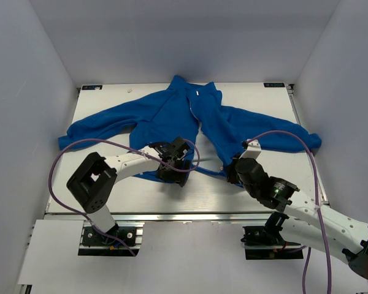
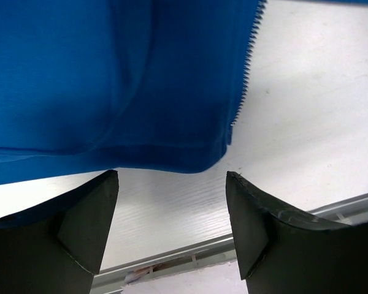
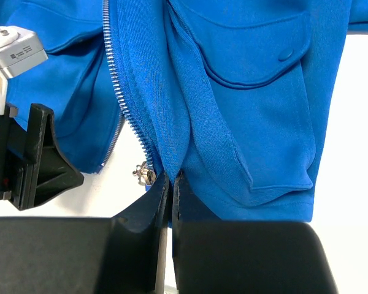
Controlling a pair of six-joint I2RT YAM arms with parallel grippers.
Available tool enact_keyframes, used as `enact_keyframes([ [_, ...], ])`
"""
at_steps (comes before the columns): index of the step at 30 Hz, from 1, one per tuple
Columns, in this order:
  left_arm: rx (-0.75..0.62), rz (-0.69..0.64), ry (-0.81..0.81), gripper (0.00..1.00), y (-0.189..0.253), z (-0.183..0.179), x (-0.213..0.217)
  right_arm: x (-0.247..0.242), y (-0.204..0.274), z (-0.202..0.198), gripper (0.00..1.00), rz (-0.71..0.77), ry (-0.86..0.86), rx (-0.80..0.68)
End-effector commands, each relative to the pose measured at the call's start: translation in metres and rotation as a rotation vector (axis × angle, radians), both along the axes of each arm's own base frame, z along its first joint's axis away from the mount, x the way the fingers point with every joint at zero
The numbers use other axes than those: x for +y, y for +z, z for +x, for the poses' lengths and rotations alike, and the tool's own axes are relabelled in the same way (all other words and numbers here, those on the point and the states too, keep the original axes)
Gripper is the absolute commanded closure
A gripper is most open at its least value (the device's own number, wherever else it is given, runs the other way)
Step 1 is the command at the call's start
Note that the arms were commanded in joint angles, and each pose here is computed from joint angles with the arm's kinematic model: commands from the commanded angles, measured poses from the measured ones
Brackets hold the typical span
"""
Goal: Zip up the jacket
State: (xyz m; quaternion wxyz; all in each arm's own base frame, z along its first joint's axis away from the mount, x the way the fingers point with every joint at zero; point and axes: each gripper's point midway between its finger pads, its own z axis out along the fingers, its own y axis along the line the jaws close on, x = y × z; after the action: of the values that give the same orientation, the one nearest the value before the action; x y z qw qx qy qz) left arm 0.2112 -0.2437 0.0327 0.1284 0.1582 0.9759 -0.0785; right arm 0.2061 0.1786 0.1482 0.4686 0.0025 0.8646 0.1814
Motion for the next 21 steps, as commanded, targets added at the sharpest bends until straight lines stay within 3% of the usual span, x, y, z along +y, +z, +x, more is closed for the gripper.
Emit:
enact_keyframes([
  [1,-0.055,-0.031,-0.005,0.20,0.012,0.012,-0.013,-0.005,-0.002,0.003,1.00,0.001,-0.037,-0.006],
  [16,-0.047,0.022,-0.005,0.33,-0.004,0.020,-0.018,-0.006,-0.008,0.002,1.00,-0.008,-0.034,0.005],
  [21,-0.038,0.009,-0.009,0.46,-0.008,0.019,-0.022,-0.005,-0.012,0.001,1.00,-0.011,-0.029,0.015],
])
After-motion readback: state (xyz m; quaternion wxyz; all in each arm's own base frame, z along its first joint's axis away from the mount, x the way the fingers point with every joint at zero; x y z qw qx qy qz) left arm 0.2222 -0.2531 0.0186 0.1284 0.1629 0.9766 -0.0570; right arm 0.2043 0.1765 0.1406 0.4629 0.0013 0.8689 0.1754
